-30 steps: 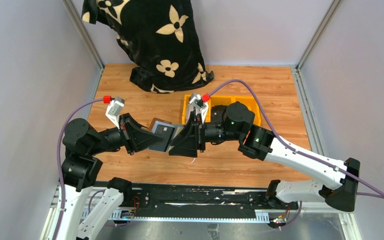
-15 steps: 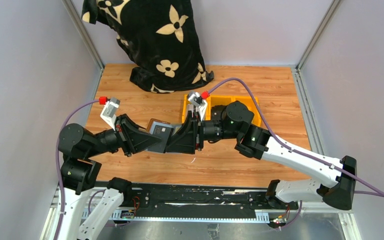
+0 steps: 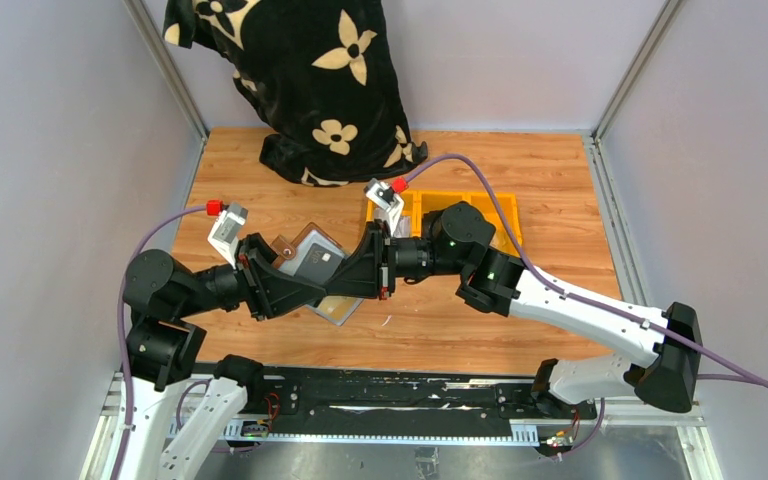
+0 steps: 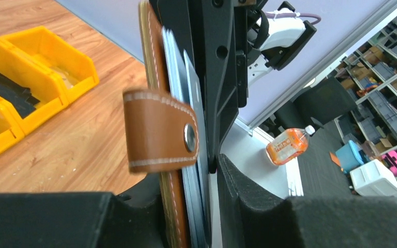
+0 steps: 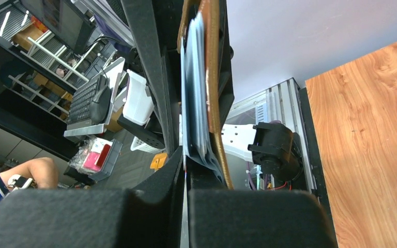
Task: Take the credit cards out of the card holder
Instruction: Remove the credit card from the card holder.
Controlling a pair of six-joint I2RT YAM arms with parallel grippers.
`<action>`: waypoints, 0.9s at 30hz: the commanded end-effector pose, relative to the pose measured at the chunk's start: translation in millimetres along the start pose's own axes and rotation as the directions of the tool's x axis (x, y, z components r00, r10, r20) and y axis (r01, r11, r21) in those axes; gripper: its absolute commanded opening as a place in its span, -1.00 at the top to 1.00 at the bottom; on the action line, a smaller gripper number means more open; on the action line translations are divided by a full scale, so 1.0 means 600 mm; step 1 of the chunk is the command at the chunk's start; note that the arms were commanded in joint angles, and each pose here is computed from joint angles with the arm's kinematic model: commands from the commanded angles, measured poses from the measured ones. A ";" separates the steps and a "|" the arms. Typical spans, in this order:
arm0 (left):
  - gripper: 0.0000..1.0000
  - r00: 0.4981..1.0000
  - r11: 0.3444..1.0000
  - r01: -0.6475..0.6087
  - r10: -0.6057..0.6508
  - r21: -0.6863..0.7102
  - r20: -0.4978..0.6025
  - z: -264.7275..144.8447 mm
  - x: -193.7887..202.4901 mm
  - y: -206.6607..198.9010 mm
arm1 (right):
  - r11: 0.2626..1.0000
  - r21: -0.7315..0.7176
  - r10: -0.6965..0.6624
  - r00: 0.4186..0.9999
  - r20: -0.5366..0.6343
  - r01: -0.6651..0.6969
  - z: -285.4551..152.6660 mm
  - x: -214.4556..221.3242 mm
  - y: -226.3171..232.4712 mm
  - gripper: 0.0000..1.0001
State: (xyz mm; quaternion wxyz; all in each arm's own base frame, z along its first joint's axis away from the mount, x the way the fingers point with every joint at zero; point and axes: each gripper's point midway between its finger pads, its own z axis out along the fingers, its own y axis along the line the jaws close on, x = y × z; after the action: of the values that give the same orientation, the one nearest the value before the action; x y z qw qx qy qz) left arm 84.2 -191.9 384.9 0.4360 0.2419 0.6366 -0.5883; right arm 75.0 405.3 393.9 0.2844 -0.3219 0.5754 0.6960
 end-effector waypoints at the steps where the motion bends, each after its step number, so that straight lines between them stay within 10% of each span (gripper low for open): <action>1: 0.36 0.999 0.999 0.013 -0.012 0.037 -0.049 -0.006 0.022 -0.011 | 0.997 -0.043 -0.061 0.993 0.102 0.066 -0.005 -0.048 0.033 1.00; 18: 0.26 0.999 0.995 -0.033 0.032 0.098 0.008 -0.003 -0.027 -0.055 | 0.999 0.023 -0.026 0.999 0.028 0.026 -0.018 0.013 -0.017 1.00; 27: 0.60 0.997 0.994 -0.065 0.062 0.085 0.036 -0.001 -0.045 -0.058 | 1.000 -0.009 -0.003 0.999 0.042 0.004 -0.023 0.028 -0.013 1.00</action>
State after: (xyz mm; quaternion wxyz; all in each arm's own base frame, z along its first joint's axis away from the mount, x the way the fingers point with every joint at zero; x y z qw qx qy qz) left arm 81.7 -194.2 396.9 0.4174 0.2364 0.6336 -0.6070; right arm 71.4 395.3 388.2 0.3010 -0.3179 0.5572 0.7056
